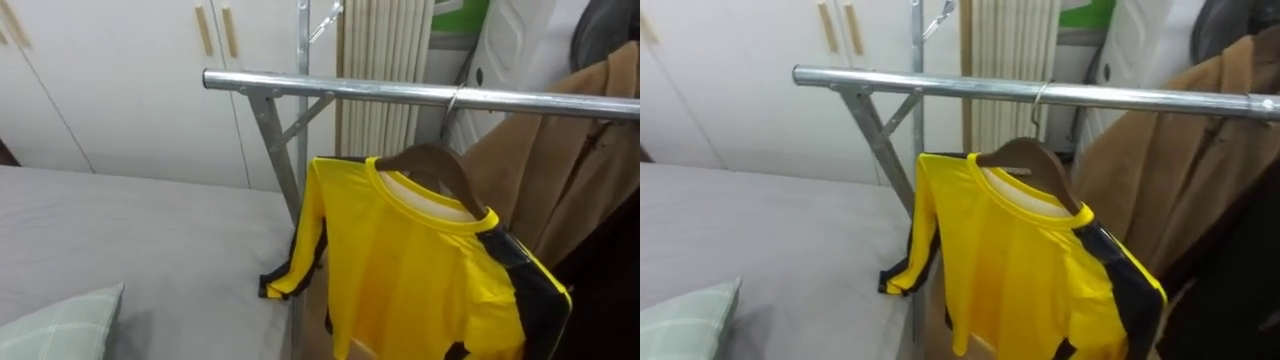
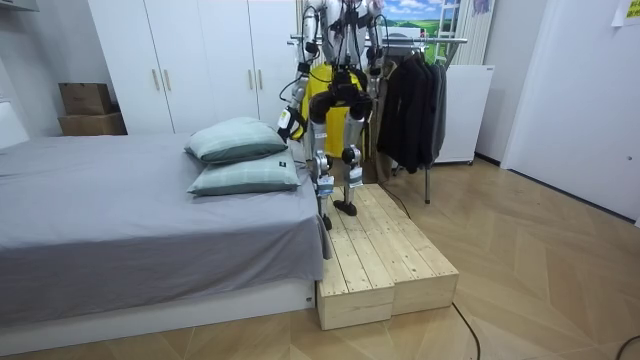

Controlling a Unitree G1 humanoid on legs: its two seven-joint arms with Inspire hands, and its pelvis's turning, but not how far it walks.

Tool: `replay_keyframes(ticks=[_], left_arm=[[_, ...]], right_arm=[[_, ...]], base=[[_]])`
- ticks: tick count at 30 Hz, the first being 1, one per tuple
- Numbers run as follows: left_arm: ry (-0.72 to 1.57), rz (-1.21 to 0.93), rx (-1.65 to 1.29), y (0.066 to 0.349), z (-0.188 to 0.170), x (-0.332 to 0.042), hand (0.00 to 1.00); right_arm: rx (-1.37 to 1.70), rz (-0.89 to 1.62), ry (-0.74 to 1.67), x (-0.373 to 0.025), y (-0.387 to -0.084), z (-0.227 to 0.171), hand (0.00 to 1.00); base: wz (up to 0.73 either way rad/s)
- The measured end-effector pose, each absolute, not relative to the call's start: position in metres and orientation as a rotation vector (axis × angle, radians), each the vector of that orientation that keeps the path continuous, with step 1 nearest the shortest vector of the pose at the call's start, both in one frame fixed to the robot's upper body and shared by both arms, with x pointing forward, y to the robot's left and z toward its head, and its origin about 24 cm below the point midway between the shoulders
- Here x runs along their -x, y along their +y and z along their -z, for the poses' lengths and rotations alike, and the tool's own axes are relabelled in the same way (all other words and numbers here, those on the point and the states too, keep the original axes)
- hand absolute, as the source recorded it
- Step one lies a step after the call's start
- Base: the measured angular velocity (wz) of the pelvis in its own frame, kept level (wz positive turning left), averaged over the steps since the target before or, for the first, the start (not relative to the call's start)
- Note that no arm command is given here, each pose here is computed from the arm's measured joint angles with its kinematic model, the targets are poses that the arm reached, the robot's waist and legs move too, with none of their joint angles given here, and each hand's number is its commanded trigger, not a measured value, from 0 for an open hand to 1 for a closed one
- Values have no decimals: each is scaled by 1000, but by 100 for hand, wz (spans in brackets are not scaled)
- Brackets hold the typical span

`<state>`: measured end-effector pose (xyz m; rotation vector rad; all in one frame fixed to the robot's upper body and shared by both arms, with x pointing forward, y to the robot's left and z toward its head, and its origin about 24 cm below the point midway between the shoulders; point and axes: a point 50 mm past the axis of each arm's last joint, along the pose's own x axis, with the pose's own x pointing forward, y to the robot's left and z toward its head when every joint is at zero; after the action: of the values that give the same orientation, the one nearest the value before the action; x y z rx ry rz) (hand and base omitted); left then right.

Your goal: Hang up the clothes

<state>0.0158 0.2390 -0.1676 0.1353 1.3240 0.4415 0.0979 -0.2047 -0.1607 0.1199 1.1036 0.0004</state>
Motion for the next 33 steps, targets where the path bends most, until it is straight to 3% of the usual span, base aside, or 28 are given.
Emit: replay_keyframes(ticks=[6, 23, 33], left_arm=[[1227, -406, -142, 236, 165, -31, 0], [1263, -304, -108, 234, 167, -36, 0], [1263, -411, -66, 242, 165, -25, 0]], right_arm=[[-74, -34, 1053, -120, -203, 155, 0], [-64, 81, 1110, -104, -222, 158, 0], [-59, 98, 1149, -96, -225, 161, 0]], base=[[78], [109], [23]])
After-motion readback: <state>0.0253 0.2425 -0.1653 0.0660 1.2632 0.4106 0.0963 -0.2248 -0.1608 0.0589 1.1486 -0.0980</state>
